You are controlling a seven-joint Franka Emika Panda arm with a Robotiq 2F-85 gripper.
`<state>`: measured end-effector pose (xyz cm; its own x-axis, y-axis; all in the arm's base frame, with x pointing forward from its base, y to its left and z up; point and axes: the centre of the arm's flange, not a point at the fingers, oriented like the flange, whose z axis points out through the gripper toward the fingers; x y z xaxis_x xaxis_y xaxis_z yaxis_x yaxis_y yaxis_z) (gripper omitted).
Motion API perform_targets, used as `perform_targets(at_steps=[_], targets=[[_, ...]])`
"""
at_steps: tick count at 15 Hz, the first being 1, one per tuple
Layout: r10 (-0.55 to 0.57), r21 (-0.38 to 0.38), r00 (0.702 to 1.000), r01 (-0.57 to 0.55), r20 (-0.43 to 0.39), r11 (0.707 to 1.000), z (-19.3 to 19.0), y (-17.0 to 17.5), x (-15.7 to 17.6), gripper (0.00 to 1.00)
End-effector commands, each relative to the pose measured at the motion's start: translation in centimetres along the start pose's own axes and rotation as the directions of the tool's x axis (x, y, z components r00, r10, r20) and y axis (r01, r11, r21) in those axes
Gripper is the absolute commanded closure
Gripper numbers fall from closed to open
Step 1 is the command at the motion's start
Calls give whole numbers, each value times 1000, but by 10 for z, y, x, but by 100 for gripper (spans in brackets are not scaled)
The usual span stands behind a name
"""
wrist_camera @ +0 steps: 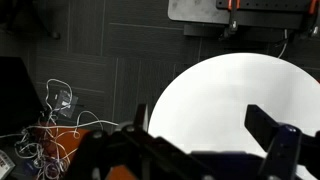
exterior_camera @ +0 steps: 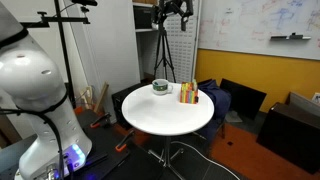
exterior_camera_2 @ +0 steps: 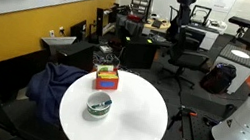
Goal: Remove the marker from the mug cup and place it on the table
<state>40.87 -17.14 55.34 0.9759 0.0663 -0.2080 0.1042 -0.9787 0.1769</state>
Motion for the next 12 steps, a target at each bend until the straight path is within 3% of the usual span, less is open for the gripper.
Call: perform_targets(at_steps=[1, 7, 12], targets=[[0, 0, 1000, 0, 0, 1000, 0, 0, 0, 0], [0, 0, 1000, 0, 0, 1000, 0, 0, 0, 0], [-17, -29, 998, 15, -60, 999, -6, 0, 12, 0]])
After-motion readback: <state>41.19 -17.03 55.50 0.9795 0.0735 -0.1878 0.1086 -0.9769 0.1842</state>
